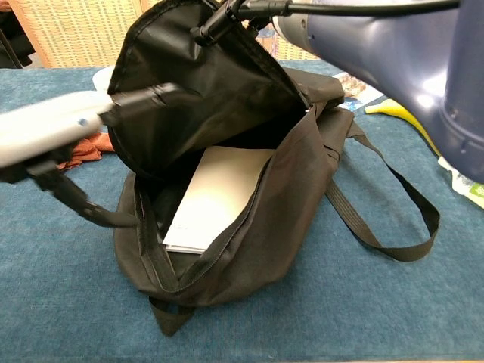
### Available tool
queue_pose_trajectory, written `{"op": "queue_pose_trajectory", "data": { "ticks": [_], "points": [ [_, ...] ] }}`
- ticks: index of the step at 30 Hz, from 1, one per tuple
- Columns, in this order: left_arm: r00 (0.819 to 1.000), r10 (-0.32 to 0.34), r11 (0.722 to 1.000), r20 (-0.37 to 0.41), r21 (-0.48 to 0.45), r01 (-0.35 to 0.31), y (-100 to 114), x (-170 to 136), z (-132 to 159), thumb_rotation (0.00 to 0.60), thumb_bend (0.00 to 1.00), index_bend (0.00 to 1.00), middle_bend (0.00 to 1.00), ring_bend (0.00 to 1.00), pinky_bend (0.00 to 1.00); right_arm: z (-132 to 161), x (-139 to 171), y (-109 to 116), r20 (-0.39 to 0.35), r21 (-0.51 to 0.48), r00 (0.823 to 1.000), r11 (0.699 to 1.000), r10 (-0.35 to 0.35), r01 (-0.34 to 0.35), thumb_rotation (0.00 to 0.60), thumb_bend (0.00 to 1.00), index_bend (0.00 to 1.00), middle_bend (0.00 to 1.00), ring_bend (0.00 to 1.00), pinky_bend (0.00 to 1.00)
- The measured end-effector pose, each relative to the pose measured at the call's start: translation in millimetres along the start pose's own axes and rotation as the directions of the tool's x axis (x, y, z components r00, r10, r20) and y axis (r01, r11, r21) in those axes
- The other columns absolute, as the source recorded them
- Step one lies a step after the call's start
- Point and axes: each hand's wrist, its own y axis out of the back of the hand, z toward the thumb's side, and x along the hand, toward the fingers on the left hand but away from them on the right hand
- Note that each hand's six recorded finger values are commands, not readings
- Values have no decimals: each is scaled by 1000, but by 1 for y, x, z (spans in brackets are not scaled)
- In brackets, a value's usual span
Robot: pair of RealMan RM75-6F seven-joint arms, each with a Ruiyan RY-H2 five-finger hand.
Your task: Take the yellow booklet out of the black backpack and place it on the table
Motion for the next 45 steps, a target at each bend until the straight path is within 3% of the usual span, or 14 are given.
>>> {"op": "queue_pose_trajectory", "data": {
  "ticks": [9,19,31,37,42,45],
  "points": [
    [998,-45,999,32,-26,46,-32,27,18,600,137,0,0,0,0,-1,-1,1,19,-13,1000,1000,0,1,600,762,707,692,546,590],
    [996,-80,996,-36,-38,79,-72,50,11,600,138,0,0,0,0,-6,-3,8,46,-33,999,999,-9,10,600,765,708,693,546,590],
    [995,-88,996,-53,-24,87,-97,74,12,600,145,0,0,0,0,-2,2,11,40,-38,999,999,-5,7,600,775,710,694,546,590],
    [994,-86,996,-63,0,86,-105,86,10,600,288,0,0,0,0,-3,4,13,43,-39,999,999,-5,6,600,775,710,696,546,590],
    [995,-79,997,-65,16,80,-107,91,10,600,493,0,0,0,0,-3,4,15,45,-42,999,999,-6,8,600,775,710,697,546,590],
    [995,-73,997,-68,26,75,-108,93,10,600,520,22,0,0,0,-4,4,16,45,-43,999,999,-7,9,600,775,710,697,546,590]
  ]
}}
